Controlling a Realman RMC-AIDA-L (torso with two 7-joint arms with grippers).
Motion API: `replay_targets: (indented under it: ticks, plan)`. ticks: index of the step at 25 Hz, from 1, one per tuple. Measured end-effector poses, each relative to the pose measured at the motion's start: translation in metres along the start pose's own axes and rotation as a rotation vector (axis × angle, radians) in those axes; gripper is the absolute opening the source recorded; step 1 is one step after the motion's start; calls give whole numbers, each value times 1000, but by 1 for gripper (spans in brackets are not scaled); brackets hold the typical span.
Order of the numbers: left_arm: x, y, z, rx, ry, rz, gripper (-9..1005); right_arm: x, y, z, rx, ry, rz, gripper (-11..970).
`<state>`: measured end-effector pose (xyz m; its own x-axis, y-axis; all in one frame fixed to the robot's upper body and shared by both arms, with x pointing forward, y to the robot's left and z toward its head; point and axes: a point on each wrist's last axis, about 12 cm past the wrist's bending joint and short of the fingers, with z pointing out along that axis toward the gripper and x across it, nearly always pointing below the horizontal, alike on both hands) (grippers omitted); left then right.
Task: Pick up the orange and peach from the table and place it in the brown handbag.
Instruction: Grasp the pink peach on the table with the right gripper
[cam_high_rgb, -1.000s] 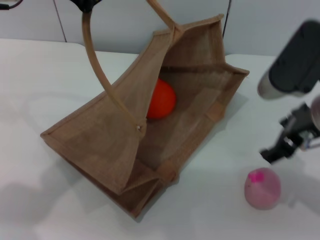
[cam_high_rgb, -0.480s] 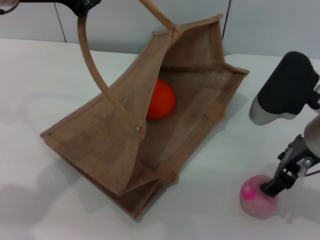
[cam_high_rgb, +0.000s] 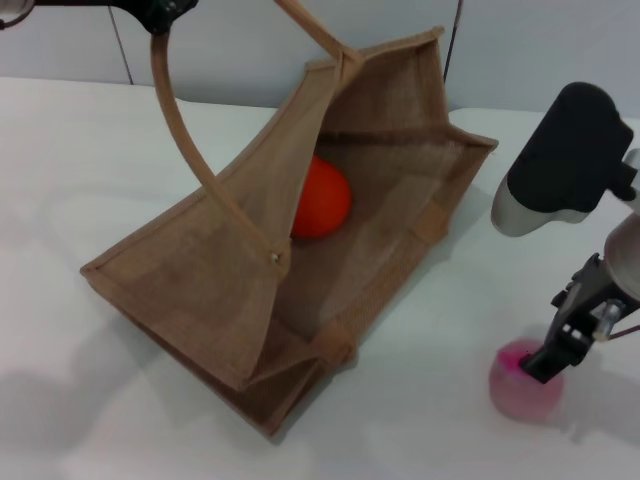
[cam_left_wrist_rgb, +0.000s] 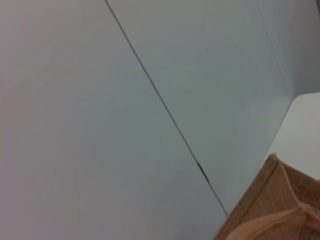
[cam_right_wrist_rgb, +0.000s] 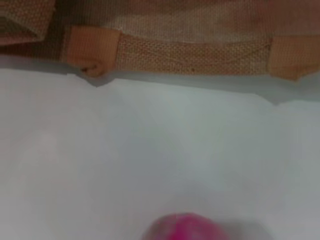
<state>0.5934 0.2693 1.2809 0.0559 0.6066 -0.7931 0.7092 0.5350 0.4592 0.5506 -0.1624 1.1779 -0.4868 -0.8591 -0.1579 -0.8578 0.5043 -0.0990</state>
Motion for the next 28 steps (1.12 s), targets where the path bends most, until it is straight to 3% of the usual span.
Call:
replay_targets:
  ticks: [7,28]
  plan:
    - [1,0,0,-5,12,4,141,-3,14,-2,-79,-12,-20,825]
    - [5,-1,4,8,18,-14,158,1,-2,37,-97,34,58,794]
